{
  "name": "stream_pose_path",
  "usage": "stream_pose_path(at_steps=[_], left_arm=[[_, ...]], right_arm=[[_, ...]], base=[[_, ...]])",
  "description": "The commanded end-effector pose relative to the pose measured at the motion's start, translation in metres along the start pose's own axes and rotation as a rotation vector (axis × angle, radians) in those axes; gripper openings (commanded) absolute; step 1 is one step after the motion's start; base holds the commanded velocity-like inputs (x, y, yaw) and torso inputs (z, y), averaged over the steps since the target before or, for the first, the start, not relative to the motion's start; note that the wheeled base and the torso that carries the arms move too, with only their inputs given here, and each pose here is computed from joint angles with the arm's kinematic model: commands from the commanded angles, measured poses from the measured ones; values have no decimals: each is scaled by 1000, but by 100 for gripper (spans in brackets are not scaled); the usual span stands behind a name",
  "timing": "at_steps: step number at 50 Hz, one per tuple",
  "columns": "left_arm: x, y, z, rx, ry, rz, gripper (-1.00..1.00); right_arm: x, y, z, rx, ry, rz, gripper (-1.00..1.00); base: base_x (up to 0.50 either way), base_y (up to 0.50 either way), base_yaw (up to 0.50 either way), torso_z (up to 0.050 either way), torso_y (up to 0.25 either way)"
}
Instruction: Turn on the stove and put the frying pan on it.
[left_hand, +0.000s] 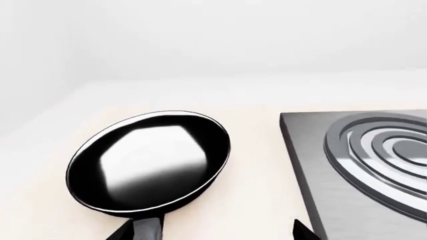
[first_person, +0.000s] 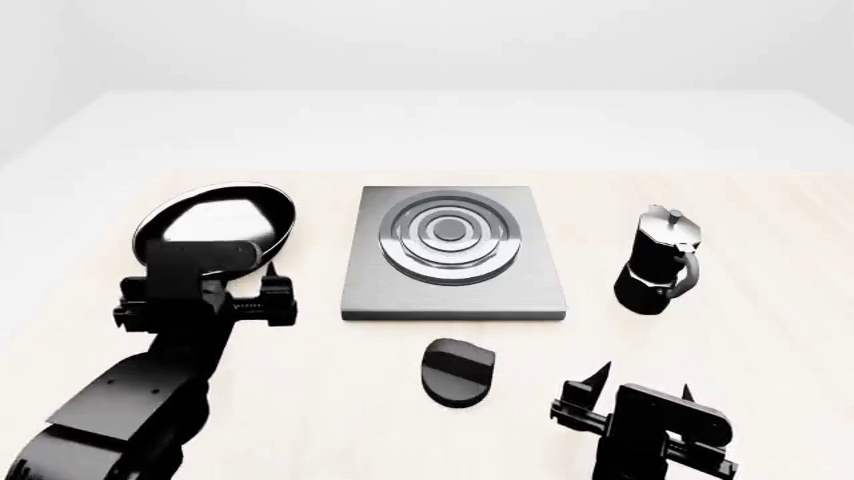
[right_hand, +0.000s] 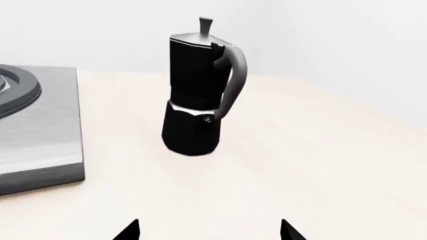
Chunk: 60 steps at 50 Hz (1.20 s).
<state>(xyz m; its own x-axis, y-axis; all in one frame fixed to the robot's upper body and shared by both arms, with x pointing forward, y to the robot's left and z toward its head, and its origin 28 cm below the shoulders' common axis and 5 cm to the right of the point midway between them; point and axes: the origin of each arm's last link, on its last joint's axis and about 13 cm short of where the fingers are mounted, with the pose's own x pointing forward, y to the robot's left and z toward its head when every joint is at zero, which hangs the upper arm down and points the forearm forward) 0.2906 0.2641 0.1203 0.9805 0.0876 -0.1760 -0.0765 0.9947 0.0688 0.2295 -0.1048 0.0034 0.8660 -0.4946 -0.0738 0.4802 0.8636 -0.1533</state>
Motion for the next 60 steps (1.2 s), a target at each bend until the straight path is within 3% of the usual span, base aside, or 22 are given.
stream_pose_path(at_steps=[1, 9, 21, 31, 33, 37, 44, 60], left_arm=[[10, 13, 11, 13, 82, -7, 100], [19, 19, 5, -2, 169, -12, 100], [32, 31, 8, -5, 207, 81, 100], [42, 38, 3, -44, 252, 124, 100], [43, 39, 5, -93, 262, 104, 100], [46, 40, 6, -48, 265, 116, 100], [53, 42, 6, -71, 314, 104, 100], [59, 49, 1, -38, 362, 122, 100]], right_arm=[[1, 0, -2, -6, 5, -1, 100], [0, 0, -1, -12, 7, -1, 100], [0, 1, 0, -17, 10, 0, 100], [2, 1, -3, -21, 12, 2, 100], [2, 2, -2, -24, 13, 3, 100], [2, 2, -3, -27, 14, 3, 100], [2, 2, -3, -33, 15, 3, 100], [2, 2, -4, -39, 19, 2, 100]], base=[[0, 0, 0, 0, 0], [0, 0, 0, 0, 0], [0, 0, 0, 0, 0], [0, 0, 0, 0, 0], [0, 0, 0, 0, 0], [0, 0, 0, 0, 0], [0, 0, 0, 0, 0], [0, 0, 0, 0, 0]])
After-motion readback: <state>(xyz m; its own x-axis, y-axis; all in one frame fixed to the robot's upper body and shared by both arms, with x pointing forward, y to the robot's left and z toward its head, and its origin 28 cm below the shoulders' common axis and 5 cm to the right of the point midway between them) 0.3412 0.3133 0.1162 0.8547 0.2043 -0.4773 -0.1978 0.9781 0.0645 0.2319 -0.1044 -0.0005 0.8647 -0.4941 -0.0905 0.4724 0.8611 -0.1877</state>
